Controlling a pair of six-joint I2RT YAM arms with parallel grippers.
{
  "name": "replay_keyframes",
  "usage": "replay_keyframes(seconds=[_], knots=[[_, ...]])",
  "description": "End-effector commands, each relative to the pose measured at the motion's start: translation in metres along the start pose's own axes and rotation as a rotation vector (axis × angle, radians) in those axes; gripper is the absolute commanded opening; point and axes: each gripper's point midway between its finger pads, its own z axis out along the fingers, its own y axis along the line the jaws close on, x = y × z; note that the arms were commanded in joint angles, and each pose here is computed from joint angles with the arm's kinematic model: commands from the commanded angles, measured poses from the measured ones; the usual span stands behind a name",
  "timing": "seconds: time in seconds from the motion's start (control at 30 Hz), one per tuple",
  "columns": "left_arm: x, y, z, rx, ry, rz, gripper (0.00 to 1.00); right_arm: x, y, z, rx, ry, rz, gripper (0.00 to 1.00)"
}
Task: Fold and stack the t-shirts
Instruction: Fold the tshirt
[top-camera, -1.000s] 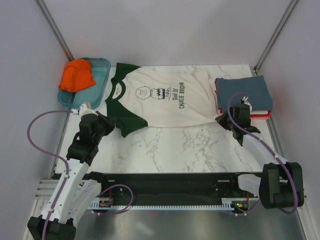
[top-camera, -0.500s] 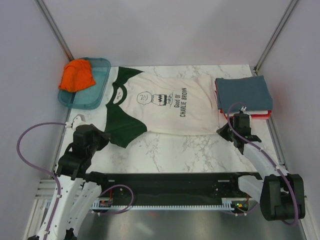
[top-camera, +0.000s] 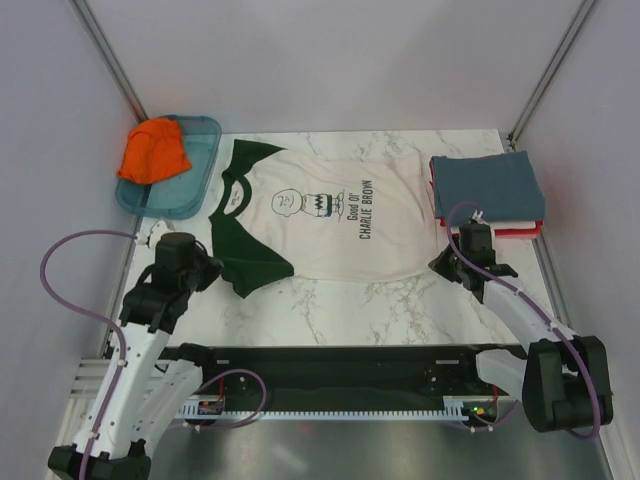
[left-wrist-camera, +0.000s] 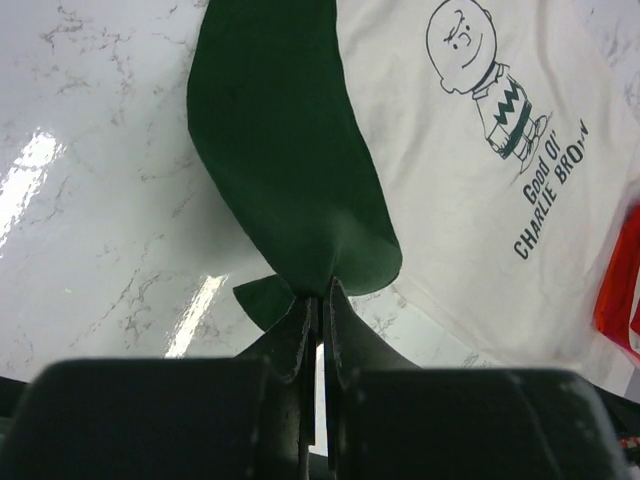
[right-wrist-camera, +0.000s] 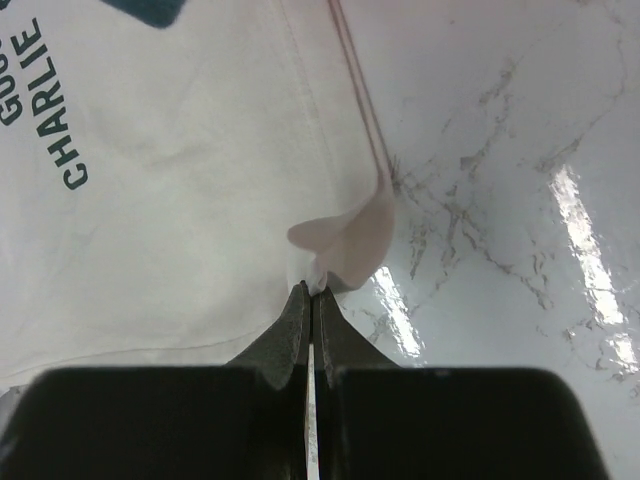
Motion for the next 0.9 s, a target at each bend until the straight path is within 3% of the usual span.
replay_keyframes(seconds=[0.0,0.37,0.87], knots=[[-0.039,-0.037,0.003,0.069,-0.107,-0.003,0.02,-0.031,0.027,0.0,-0.031,-0.069,-0.026,0.0],[-0.081,-0.076,0.047,-0.003,-0.167,0.055,0.02,-0.08,0.048,0.017,0.031,-0.158,-0.026,0.0],[-0.118,-0.115,0.089,-0.032,-0.237,0.078,0.02,-0.114,0.055,0.04,0.102,-0.231,0.073,0.0]])
